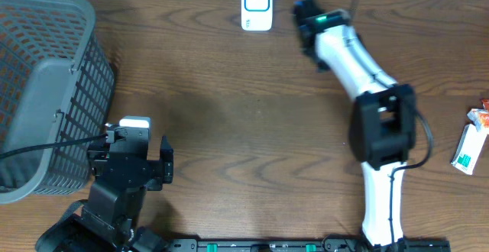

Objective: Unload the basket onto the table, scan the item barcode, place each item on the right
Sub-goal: 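Carry the bottle right and drop it at the table edge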

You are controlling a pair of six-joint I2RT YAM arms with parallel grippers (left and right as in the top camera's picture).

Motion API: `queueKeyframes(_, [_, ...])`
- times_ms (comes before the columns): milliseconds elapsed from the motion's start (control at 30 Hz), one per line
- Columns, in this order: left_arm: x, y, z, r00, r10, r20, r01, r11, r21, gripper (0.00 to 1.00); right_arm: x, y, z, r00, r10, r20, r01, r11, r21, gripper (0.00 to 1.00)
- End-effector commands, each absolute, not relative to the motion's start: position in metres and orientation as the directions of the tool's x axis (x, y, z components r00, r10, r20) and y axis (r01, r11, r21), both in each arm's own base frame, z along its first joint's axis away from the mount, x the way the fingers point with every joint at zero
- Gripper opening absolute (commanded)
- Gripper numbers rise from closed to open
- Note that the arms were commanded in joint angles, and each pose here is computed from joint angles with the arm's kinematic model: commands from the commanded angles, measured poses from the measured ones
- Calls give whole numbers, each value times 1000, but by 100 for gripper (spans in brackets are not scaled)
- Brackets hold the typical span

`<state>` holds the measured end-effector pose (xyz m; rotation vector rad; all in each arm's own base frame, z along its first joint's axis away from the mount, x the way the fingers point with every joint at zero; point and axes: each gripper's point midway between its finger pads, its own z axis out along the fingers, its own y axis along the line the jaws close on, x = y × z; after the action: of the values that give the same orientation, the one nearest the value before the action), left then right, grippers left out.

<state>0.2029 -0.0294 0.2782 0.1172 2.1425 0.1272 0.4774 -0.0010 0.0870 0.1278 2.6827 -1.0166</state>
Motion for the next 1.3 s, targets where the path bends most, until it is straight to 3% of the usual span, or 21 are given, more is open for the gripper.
queueKeyframes(0, [202, -28, 278, -540, 129, -832, 26, 990, 137, 88, 458, -48, 77, -899, 329, -290, 432, 777, -457, 42])
queueKeyframes(133, [202, -28, 278, -540, 129, -832, 26, 990, 137, 88, 440, -102, 61, -826, 530, -192, 563, 760, -325, 42])
queueKeyframes(300, [202, -28, 278, -540, 129, -832, 27, 990, 136, 88, 432, -169, 47, -705, 685, -184, 709, 670, -219, 43])
queueKeyframes(467, [202, -28, 278, -540, 130, -832, 27, 990, 137, 88, 419, -229, 28, -630, 750, -200, 775, 594, -215, 47])
queueKeyframes(633, [202, -28, 278, -540, 129, -832, 26, 990, 137, 88, 415, -262, 25, -622, 748, -231, 782, 587, -208, 53])
queueKeyframes(700, [202, -28, 278, -540, 129, -832, 27, 990, 136, 88, 412, -275, 26, -614, 749, -248, 789, 576, -213, 64])
queueKeyframes(800, [202, -28, 278, -540, 130, -832, 27, 990, 137, 88, 396, -298, 29, -584, 767, -265, 810, 530, -249, 99])
queueKeyframes(867, [202, -28, 278, -540, 129, -832, 26, 990, 137, 88, 383, -314, 32, -549, 793, -265, 833, 494, -248, 99])
queueKeyframes(1067, [202, -28, 279, -540, 129, -832, 26, 990, 136, 88, 376, -332, 74, -422, 854, -304, 906, 412, -100, 99])
queueKeyframes(1267, [202, -28, 278, -540, 130, -832, 27, 990, 137, 88, 404, -323, 187, -325, 839, -437, 846, 464, 262, 99])
